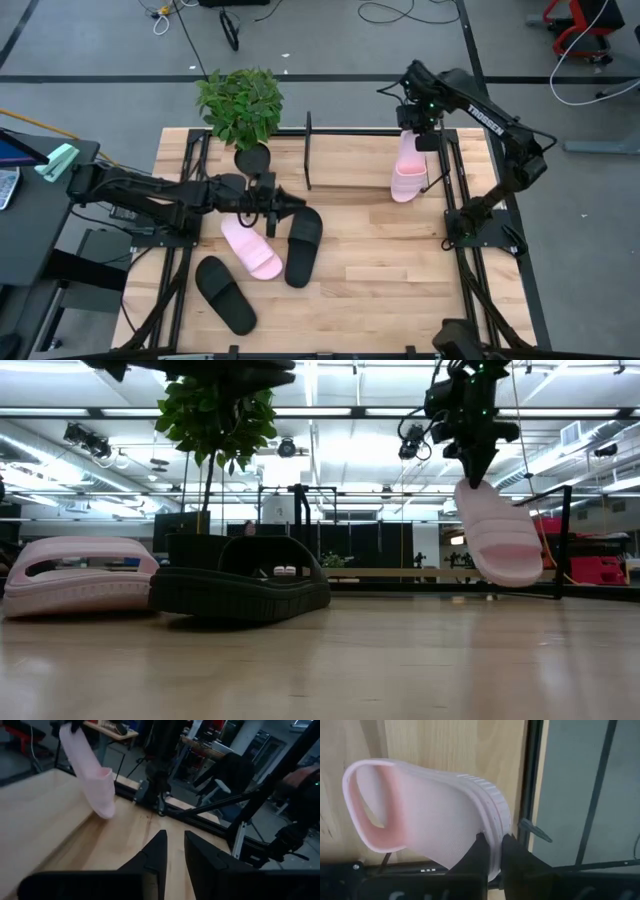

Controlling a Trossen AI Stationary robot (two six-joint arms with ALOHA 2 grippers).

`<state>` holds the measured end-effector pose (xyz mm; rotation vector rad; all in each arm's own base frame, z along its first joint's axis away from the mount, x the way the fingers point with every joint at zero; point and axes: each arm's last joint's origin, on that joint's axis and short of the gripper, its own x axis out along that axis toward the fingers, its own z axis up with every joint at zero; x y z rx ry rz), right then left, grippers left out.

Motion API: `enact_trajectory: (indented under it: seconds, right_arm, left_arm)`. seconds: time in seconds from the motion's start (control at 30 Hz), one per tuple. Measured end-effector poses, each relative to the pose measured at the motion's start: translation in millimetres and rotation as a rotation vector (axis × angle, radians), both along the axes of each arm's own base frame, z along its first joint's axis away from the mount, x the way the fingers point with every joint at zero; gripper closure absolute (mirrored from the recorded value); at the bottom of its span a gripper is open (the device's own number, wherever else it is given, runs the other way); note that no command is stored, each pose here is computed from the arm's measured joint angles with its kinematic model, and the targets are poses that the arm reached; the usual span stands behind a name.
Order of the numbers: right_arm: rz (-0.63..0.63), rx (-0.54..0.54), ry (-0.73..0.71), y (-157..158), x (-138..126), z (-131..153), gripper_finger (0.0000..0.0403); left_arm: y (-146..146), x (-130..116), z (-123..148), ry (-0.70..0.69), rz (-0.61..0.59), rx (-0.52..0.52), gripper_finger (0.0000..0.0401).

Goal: Pick and place slides into the shelf
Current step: Put the right pink slide on the shelf

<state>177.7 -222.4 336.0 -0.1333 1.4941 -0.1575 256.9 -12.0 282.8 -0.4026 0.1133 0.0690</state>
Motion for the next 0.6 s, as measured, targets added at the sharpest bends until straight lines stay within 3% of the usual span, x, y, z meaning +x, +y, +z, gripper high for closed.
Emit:
enact_trajectory:
  seconds: [0.13,0.4,0.6]
  right_arm:
    - [-0.034,0.013,0.018,-5,1,-5,0.0378]
    - [-0.104,-0.08,0.083,-10,-4,-4,0.0378]
    - [-0.104,-0.087,0.091,-10,-4,-4,0.0378]
  left_arm:
    - [1,3,18,0.042,0.025,0.103,0.034]
    - [3,3,44,0.143,0.068,0.286,0.0344]
    - [3,3,50,0.132,0.068,0.315,0.0344]
